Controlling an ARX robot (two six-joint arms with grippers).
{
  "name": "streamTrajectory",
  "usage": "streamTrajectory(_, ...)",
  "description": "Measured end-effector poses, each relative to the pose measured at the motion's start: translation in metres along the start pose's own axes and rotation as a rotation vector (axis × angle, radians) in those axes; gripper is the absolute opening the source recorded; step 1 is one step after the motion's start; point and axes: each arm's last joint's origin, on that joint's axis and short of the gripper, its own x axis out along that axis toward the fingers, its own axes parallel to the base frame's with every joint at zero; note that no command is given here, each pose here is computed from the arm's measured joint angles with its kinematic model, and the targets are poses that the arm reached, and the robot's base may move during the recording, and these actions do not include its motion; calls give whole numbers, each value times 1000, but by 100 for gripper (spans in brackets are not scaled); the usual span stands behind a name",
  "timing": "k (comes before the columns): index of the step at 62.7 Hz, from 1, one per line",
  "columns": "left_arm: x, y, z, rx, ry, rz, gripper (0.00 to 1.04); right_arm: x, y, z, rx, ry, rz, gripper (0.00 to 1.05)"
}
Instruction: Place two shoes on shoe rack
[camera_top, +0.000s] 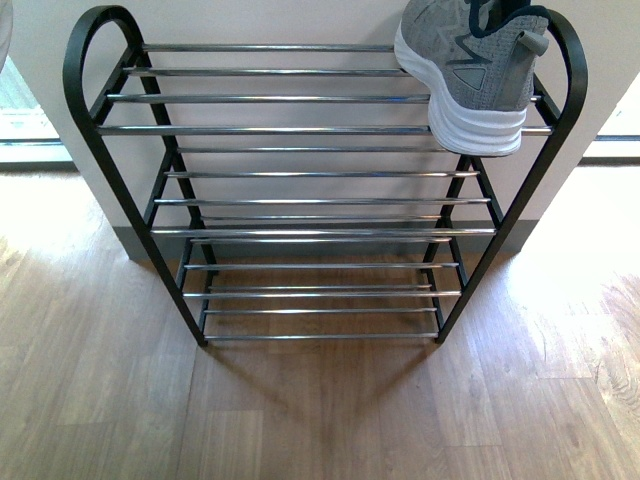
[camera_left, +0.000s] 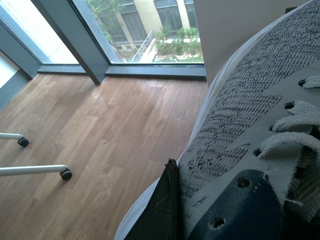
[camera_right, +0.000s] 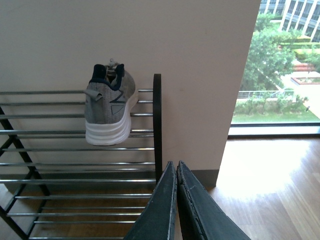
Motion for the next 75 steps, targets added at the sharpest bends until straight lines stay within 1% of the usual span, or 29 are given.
streamTrajectory(5,0,0,0,0,0,1,1,-4,0,2,0,-29,0,1)
streamTrajectory(17,0,0,0,0,0,1,1,-4,0,2,0,-30,0,1)
streamTrajectory(19,0,0,0,0,0,1,1,-4,0,2,-1,-30,0,3)
streamTrajectory(41,0,0,0,0,-1,11,1,-4,0,2,0,-31,4,61)
streamTrajectory(43,0,1,0,0,-1,16,1,-4,0,2,0,-31,4,68)
streamTrajectory(49,0,0,0,-1,0,9,1,-4,0,2,0,-31,2,84)
streamTrajectory(51,1,-1,-1,4,32,45,1,-4,0,2,0,-32,-3,89)
streamTrajectory(53,0,-4,1,22,73,116,1,-4,0,2,0,-30,-4,94)
streamTrajectory(54,1,-6,4,0,90,156,1,-4,0,2,0,-30,-5,96)
streamTrajectory(56,5,-12,11,-36,102,192,1,-4,0,2,0,-30,-4,97)
streamTrajectory(57,7,-15,14,-43,104,197,1,-4,0,2,0,-30,-3,96)
streamTrajectory(58,11,-20,21,-103,99,202,1,-4,0,2,0,-30,-3,96)
streamTrajectory(61,23,-32,35,-181,99,192,1,-4,0,2,0,-31,-3,95)
streamTrajectory(66,50,-57,62,-306,102,123,1,-4,0,2,0,-30,-2,96)
streamTrajectory(69,68,-76,82,-372,138,41,1,-4,0,2,0,-30,-2,96)
streamTrajectory(75,95,-107,102,-396,192,-45,1,-4,0,2,0,-30,-2,96)
